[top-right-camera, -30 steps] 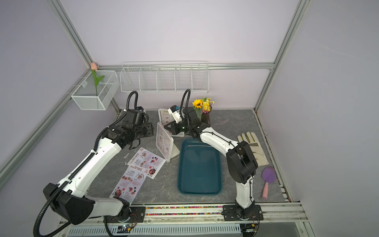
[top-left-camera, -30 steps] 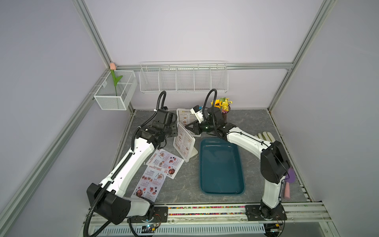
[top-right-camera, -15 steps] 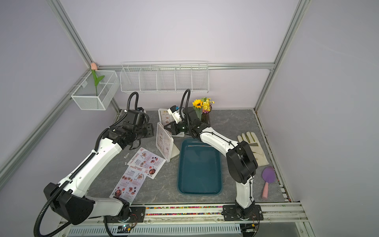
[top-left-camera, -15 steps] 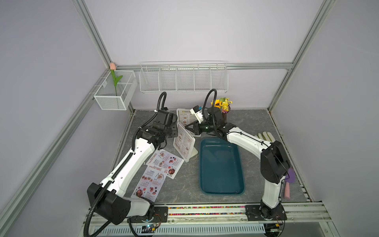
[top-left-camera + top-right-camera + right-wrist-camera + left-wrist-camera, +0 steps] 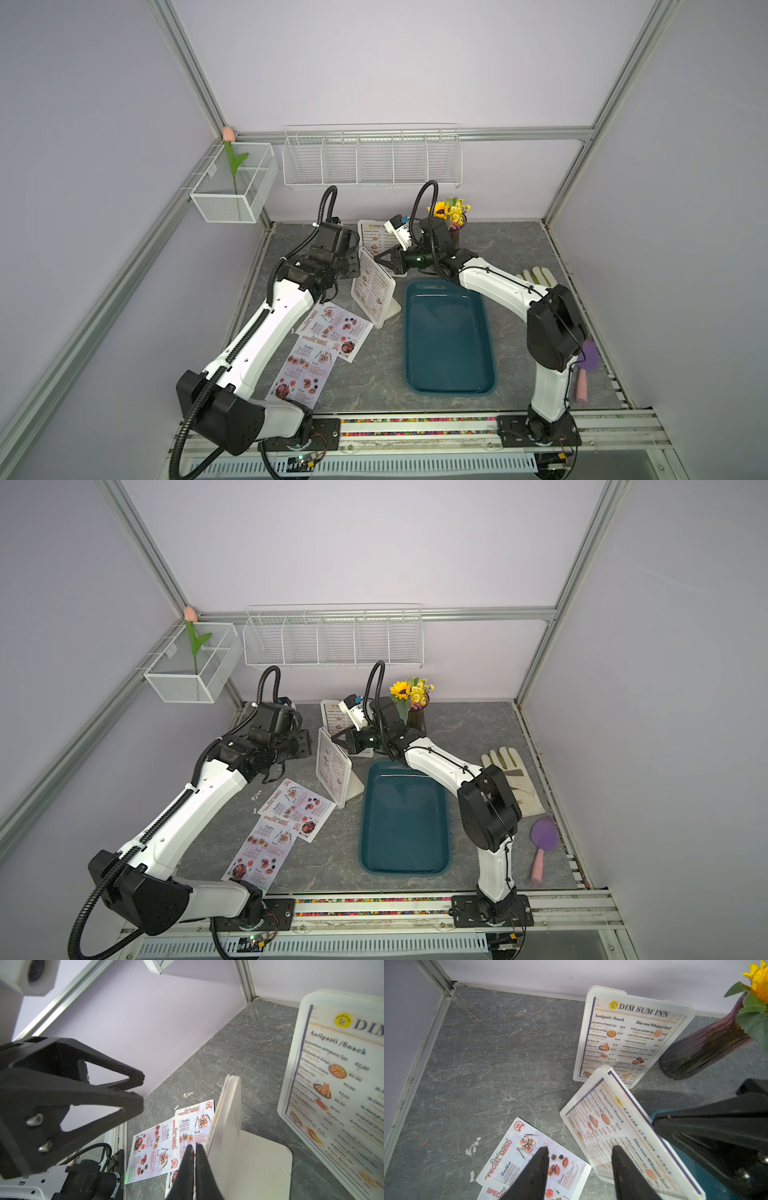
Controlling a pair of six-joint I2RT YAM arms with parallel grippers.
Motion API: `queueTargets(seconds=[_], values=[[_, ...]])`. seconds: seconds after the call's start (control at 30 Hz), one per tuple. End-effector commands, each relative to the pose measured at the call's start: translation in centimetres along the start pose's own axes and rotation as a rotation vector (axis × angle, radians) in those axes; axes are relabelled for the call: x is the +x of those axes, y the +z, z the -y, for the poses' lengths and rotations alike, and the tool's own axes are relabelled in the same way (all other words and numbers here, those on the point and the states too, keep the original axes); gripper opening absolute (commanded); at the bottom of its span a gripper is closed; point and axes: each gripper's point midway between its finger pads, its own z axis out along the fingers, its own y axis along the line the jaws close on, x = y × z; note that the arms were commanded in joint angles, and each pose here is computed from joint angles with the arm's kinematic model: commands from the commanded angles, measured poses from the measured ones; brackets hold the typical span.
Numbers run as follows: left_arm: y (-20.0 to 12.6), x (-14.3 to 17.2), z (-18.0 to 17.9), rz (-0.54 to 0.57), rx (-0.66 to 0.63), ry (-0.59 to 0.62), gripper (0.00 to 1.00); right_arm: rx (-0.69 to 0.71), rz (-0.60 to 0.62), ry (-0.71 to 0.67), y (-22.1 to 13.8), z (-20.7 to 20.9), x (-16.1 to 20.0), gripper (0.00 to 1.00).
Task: Replace the menus in the menu holders
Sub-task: Insert the menu into the menu holder.
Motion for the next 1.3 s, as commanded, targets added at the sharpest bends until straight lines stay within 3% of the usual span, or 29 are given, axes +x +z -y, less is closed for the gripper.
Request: queueTargets(seconds=[0.0, 0.93, 1.27], values=[[-0.6, -0.6, -0.5, 0.025, -0.015, -0.021, 0.52, -0.028, -0.012, 0.001, 0.4, -0.3, 0.2, 0.09], [-0.6, -0.4, -0.6, 0.023, -0.021, -0.018, 0.52, -0.079, -0.016, 0.016, 1.5, -0.8, -0.2, 0.10], [-0.2, -0.3, -0.5, 0.014, -0.019, -0.025, 0.55, -0.101, 0.082, 0.000, -2.3, -2.5, -3.5, 0.18]])
